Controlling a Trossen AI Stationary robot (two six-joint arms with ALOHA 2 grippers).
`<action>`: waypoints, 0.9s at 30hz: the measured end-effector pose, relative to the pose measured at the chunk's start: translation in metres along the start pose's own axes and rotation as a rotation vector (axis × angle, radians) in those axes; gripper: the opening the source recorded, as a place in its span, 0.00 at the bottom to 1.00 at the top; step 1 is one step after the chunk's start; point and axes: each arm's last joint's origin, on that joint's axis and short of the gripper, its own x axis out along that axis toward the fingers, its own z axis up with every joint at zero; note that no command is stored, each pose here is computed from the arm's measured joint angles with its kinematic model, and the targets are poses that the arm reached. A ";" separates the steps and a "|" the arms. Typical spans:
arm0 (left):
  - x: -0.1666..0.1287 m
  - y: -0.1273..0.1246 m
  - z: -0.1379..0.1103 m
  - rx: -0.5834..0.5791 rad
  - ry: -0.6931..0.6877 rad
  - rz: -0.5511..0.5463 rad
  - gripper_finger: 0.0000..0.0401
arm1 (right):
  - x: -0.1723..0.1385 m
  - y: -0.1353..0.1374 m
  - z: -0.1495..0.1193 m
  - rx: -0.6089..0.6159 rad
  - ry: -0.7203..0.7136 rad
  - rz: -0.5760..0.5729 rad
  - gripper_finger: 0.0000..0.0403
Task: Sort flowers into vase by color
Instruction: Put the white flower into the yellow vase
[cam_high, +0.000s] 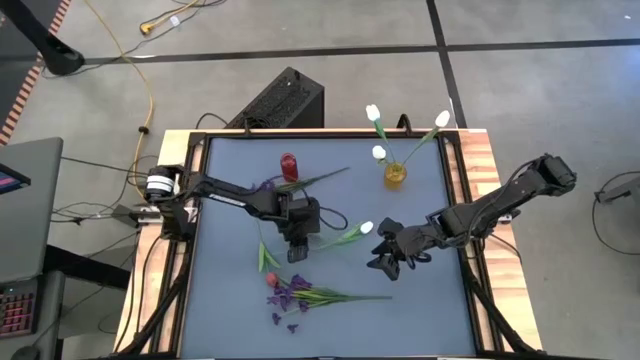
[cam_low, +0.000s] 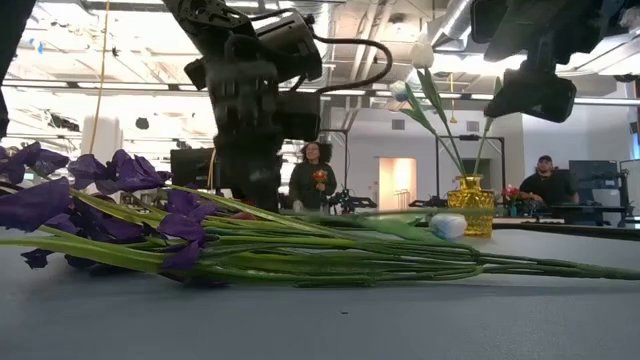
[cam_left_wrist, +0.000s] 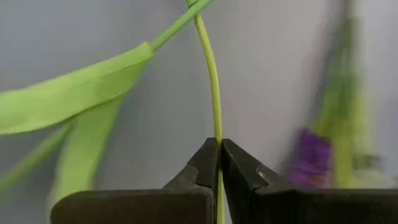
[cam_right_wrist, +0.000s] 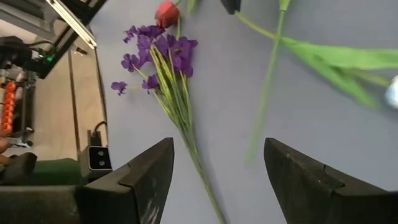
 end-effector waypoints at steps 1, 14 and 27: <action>-0.002 0.000 0.000 -0.030 0.009 -0.044 0.00 | 0.000 0.001 0.000 0.001 -0.004 0.006 0.69; -0.052 -0.011 0.011 -0.111 -0.011 -0.448 0.00 | -0.002 0.013 0.009 -0.049 -0.100 0.133 0.69; -0.084 -0.026 0.010 -0.068 0.007 -0.669 0.00 | -0.012 0.030 0.027 -0.168 -0.294 0.312 0.69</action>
